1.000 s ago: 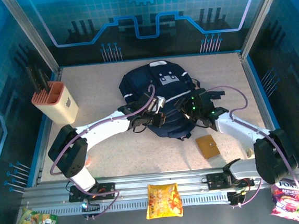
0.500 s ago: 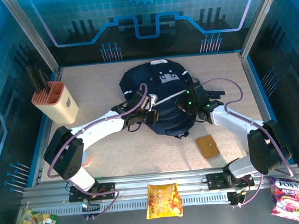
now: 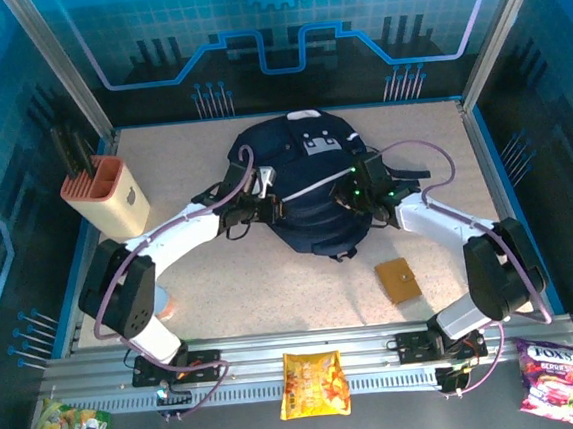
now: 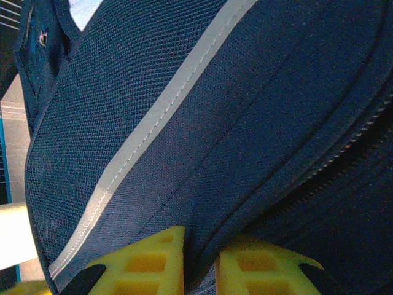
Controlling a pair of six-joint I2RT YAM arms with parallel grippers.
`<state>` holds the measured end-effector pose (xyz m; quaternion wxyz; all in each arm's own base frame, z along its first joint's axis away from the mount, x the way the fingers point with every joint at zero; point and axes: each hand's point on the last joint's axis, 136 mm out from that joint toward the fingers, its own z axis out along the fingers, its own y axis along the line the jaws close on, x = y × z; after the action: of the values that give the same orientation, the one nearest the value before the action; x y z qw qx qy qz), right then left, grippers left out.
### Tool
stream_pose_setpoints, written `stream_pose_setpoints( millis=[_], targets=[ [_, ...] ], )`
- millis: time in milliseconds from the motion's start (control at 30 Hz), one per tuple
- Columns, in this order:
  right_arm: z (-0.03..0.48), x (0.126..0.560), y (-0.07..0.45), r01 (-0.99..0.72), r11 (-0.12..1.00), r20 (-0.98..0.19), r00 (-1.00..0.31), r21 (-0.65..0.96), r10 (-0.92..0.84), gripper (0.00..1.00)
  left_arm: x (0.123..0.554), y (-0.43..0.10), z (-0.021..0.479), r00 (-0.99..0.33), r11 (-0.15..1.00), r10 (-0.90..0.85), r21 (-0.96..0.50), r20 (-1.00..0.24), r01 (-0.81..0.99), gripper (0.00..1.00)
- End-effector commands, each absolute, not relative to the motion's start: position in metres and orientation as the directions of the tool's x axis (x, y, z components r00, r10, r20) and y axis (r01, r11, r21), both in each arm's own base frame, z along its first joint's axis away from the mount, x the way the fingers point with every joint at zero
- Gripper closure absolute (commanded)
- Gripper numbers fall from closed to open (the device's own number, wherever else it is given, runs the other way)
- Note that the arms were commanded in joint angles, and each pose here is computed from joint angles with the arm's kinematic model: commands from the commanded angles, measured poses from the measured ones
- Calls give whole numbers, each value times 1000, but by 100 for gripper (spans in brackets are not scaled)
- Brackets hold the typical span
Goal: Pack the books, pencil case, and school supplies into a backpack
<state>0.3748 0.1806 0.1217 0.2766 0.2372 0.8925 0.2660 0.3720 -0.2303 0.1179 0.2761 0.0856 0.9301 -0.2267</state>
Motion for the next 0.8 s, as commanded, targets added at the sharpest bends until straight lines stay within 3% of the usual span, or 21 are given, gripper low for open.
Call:
stream_pose_setpoints(
  millis=[0,200,300,467,500,600,667,767],
  targets=[
    [121,383,182,229,788,-417,-746,571,519,83,399,-222,126,-817,887,30,-362,-575,287,100],
    [122,388,204,121,812,-423,-804,571,418,83,406,-202,127,-807,925,-17,-315,-590,211,100],
    [124,390,220,52,812,-423,-833,581,356,82,404,-165,125,-788,971,-95,-230,-608,60,100],
    [137,392,245,-84,799,-446,-862,596,242,72,391,-129,121,-778,968,-208,-239,-593,-76,100],
    [140,391,246,-106,803,-457,-862,586,221,67,389,-127,122,-776,966,-216,-246,-592,-81,97],
    [154,384,246,-154,828,-491,-856,539,160,48,381,-122,130,-768,964,-227,-252,-599,-89,56],
    [162,376,236,-157,862,-517,-845,483,136,33,377,-113,138,-753,962,-244,-249,-611,-110,43],
    [159,358,205,-85,920,-524,-840,384,141,23,373,-96,149,-726,953,-290,-257,-624,-160,29]
  ],
)
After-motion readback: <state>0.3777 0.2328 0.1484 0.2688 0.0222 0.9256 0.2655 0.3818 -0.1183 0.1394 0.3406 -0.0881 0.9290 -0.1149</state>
